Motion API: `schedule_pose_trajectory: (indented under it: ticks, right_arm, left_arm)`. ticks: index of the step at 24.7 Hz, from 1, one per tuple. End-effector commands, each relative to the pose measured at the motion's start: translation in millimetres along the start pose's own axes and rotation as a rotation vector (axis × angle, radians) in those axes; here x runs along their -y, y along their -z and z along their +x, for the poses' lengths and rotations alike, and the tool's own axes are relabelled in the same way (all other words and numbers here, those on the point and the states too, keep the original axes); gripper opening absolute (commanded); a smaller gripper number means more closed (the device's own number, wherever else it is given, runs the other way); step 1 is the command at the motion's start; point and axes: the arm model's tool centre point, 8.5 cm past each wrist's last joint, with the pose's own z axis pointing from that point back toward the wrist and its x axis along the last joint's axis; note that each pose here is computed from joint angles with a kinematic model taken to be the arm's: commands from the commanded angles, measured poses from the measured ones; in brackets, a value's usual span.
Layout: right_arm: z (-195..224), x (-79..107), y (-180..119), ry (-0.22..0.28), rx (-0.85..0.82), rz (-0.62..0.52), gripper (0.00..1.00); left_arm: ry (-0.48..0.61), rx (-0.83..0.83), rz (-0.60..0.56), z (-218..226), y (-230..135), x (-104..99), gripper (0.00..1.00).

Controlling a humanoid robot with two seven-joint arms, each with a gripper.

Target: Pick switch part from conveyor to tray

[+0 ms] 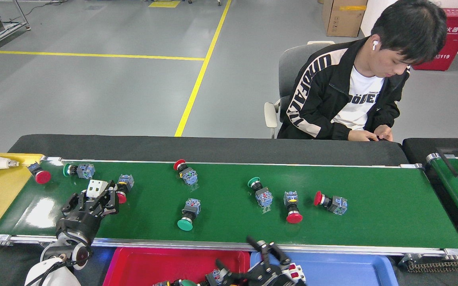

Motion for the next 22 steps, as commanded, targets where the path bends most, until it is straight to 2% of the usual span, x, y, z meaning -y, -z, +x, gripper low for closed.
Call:
schedule_pose_trajectory:
  ticks: [1, 3, 6, 9, 12, 14, 16, 19, 22]
  right_arm:
    - [-36, 15.5, -8, -0.005, -0.142, -0.078, 0.96]
    - [-64, 14.5, -26, -0.015, -0.228, -0.102, 0.96]
    - [-92, 4.2, -60, -0.058, -0.301, -0.115, 0.96]
    - [-98, -6.4, -79, -0.085, -0.307, -0.090, 0.96]
    - [-97, -7.6, -79, -0.082, -0.304, -0.084, 0.96]
    - [-98, -4.2, -72, -0.080, -0.306, -0.088, 0.96]
    - [-96, 1.6, -54, -0.074, -0.287, -0.081, 0.96]
    - [-72, -0.2, -6, -0.044, -0.207, -0.007, 0.95]
    - [-57, -4.2, 29, -0.046, -0.198, 0.047, 0.95]
  left_arm:
    - [0.027, 0.017, 0.050, 5, -19, -15, 0.06]
    - [0.049, 0.025, 0.055, 12, -49, -12, 0.06]
    - [0.050, 0.085, 0.060, 36, -88, -10, 0.07]
    - [0.022, 0.211, 0.036, 79, -92, 2, 0.07]
    - [0.044, 0.485, 0.033, 134, -94, 4, 0.09]
    - [0.066, 0.663, 0.039, 173, -98, 3, 0.09]
    - [0.114, 0.765, 0.044, 208, -97, -1, 0.09]
    - [0.196, 0.915, 0.042, 271, -106, -1, 0.12]
    - [0.266, 0.977, 0.038, 317, -100, 3, 0.12]
